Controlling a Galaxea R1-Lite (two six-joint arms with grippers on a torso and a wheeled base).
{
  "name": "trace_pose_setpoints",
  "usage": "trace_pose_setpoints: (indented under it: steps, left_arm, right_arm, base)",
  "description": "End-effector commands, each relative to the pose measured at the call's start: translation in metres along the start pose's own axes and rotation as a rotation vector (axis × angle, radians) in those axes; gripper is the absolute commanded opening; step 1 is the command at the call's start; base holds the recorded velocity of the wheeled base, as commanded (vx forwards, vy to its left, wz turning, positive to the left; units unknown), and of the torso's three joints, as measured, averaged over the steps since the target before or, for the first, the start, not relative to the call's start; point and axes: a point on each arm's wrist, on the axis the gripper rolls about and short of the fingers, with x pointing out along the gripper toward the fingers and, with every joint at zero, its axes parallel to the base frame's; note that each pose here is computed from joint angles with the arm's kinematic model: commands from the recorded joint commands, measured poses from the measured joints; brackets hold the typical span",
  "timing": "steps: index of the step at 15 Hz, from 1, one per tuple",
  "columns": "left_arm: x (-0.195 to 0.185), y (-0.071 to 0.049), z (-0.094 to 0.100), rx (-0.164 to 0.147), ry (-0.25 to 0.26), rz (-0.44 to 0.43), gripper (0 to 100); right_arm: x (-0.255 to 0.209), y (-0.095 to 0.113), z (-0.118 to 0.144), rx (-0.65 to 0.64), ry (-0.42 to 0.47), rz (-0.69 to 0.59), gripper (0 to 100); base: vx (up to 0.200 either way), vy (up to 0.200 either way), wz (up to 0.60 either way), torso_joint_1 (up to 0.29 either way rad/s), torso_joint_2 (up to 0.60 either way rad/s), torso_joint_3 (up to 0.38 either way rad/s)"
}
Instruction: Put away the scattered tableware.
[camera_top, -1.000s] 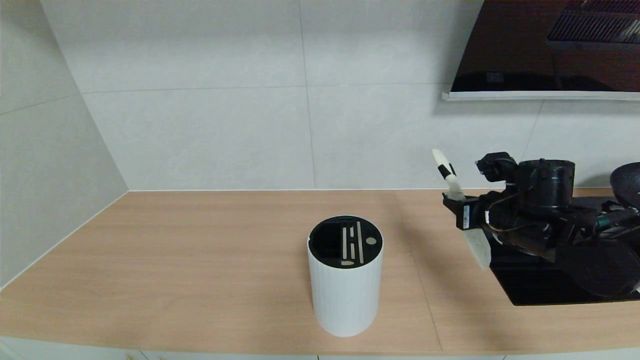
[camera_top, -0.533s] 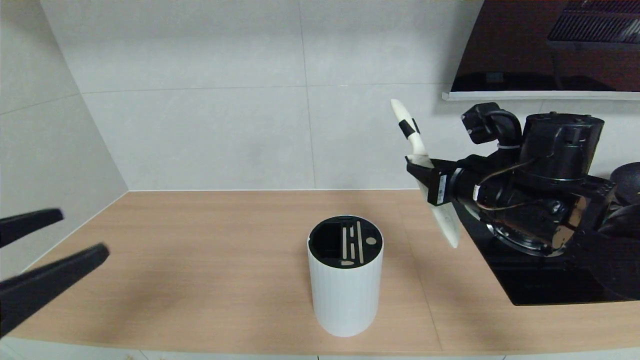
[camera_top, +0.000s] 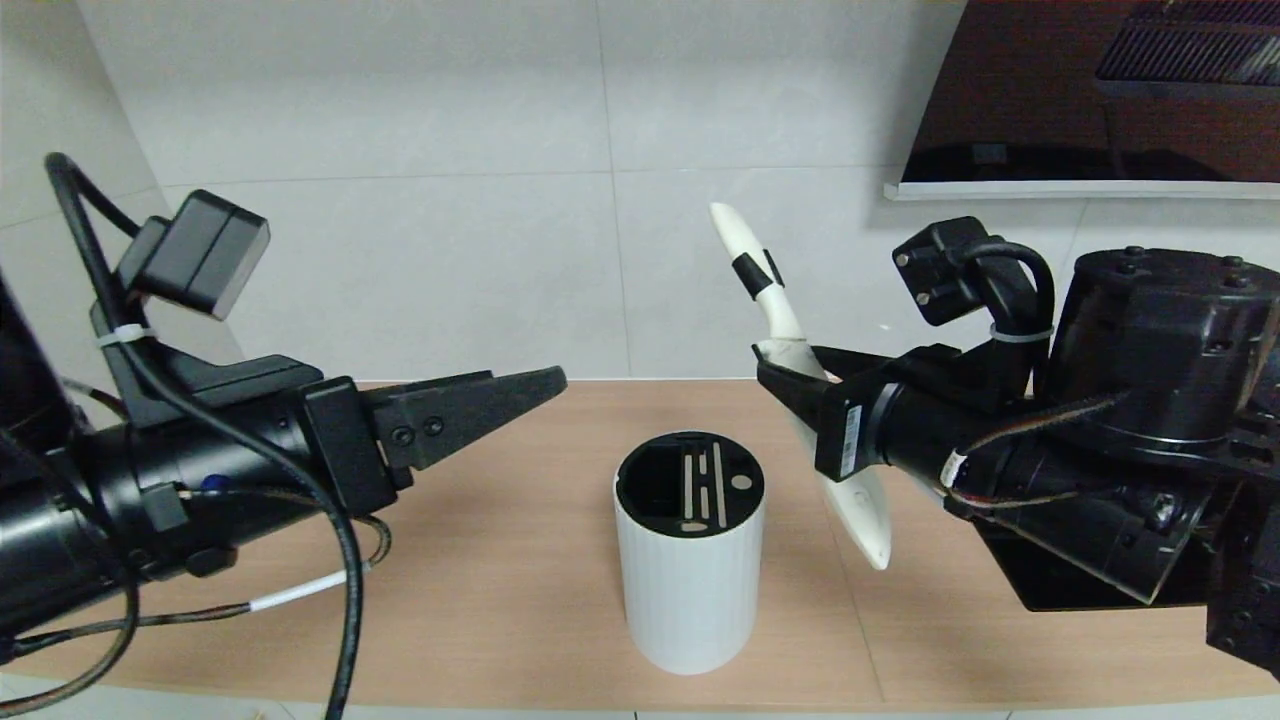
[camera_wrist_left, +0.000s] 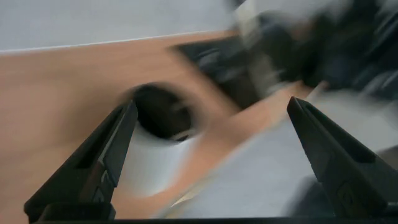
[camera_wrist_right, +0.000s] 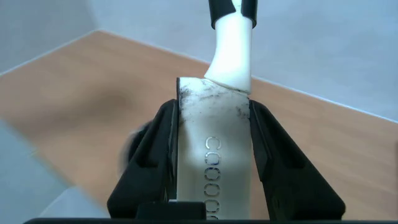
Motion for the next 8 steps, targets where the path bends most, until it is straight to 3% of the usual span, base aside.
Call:
trace_pose_setpoints:
  steps: [1,6,8]
  left_arm:
    - [0.026,0.007,-0.020,-0.064,0.055,-0.020,100]
    - [0.057,0.017,-0.042,-0.050,-0.004,-0.077,100]
    - [0.058,0.015,-0.040,-0.080,-0.055,-0.114,100]
  right_arm:
    - [-0.005,0.019,-0.001,0.025,0.001,0.063,0]
    - [-0.001,0.050,-0.014,0.033,0.036,0.127,0]
    - [-0.001,0.060,-0.018,0.032,0.036,0.150,0]
  base:
    - [0.000,0.000,0.00,0.000,0.00,0.000]
    - [0.000,0.000,0.00,0.000,0.00,0.000]
    - [0.000,0.000,0.00,0.000,0.00,0.000]
